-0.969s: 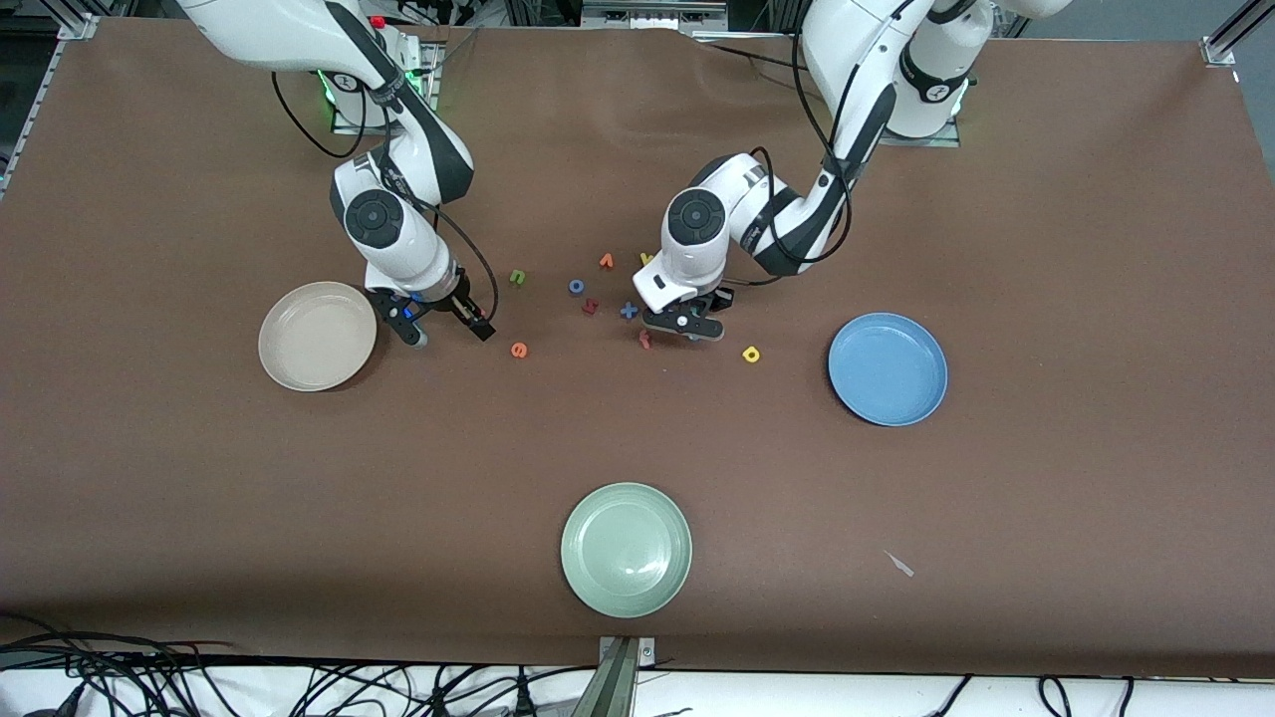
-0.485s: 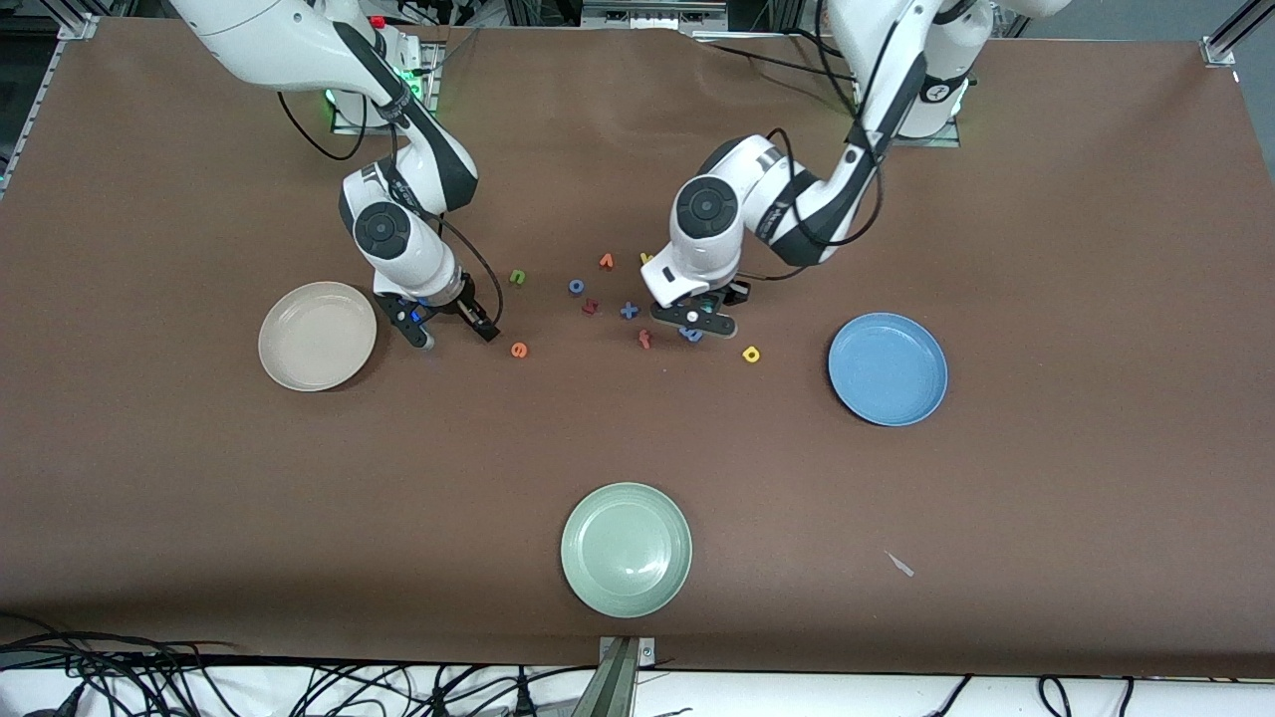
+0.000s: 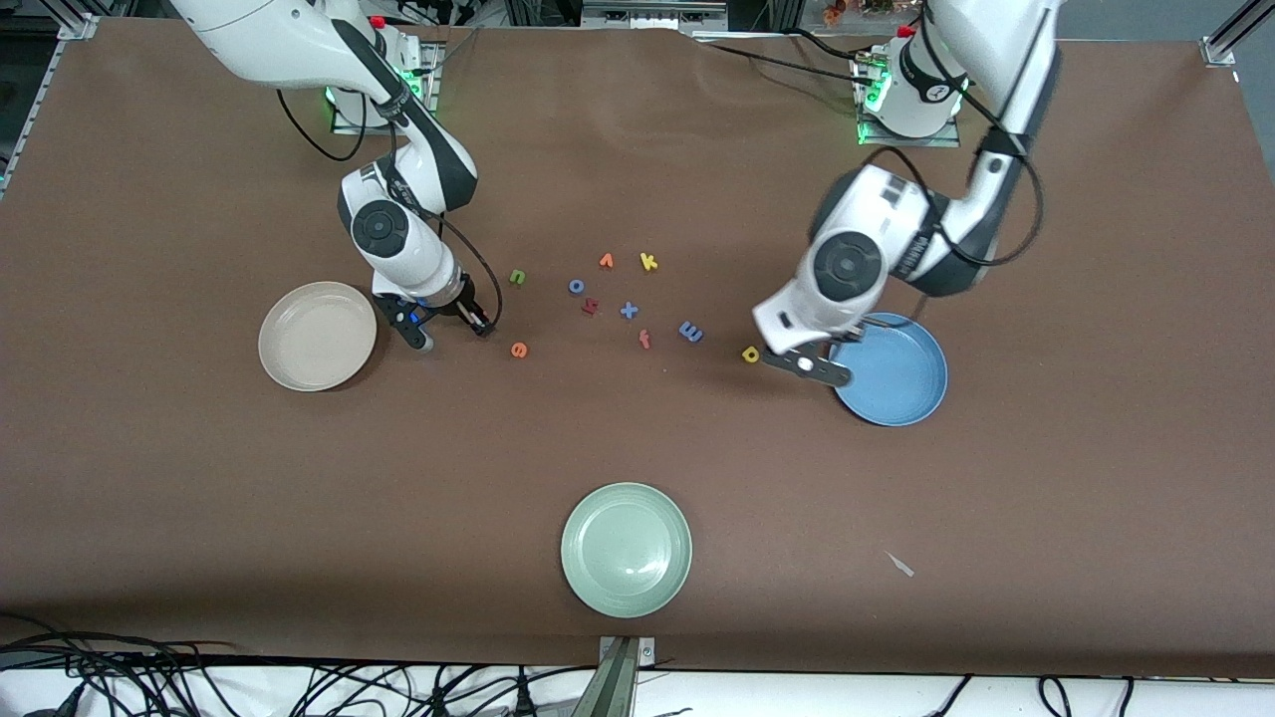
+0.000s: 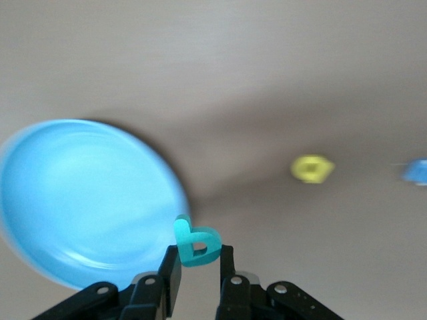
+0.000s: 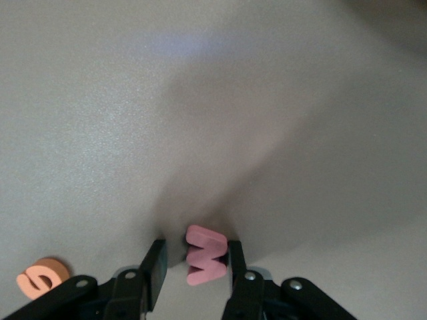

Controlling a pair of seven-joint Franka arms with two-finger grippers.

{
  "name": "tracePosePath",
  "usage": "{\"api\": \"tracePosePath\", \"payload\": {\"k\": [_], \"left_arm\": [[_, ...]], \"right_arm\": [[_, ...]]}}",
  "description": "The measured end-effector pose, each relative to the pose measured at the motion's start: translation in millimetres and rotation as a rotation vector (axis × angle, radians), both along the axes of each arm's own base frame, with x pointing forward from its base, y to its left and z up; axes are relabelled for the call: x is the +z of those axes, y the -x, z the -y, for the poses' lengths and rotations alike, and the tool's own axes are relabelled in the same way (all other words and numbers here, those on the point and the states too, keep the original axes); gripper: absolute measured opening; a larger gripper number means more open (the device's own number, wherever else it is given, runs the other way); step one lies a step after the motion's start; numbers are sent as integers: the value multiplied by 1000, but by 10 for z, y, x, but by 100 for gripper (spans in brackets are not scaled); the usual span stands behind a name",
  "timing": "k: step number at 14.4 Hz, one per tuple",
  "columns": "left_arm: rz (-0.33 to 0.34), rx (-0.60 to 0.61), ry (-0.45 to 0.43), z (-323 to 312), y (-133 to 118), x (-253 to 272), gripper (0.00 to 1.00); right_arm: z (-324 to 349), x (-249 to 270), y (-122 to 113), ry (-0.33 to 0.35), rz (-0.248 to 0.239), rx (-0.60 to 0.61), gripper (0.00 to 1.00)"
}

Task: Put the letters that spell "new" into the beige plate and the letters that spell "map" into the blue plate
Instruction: 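Drop the teal letter in the blue plate while the right gripper drops the w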

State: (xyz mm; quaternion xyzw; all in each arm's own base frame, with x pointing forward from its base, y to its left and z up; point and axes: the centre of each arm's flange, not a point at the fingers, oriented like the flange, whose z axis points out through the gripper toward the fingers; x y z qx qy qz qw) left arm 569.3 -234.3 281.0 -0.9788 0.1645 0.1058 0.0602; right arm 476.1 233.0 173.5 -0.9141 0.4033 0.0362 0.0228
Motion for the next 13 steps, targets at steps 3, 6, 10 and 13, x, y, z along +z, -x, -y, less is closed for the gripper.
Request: {"api": "tracePosePath", "payload": {"k": [3, 6, 10, 13], "left_arm": [[-27, -6, -4, -493, -150, -164, 28], [-27, -23, -29, -670, -185, -484, 28], [-24, -35, -32, -682, -205, -684, 49], [8, -15, -15, -505, -260, -399, 77]], "right_arm": [[-2, 16, -4, 0, 2, 0, 27], [-6, 36, -26, 9, -12, 5, 27], [-24, 409, -268, 71, -93, 62, 27], [130, 762, -454, 96, -114, 162, 27]]}}
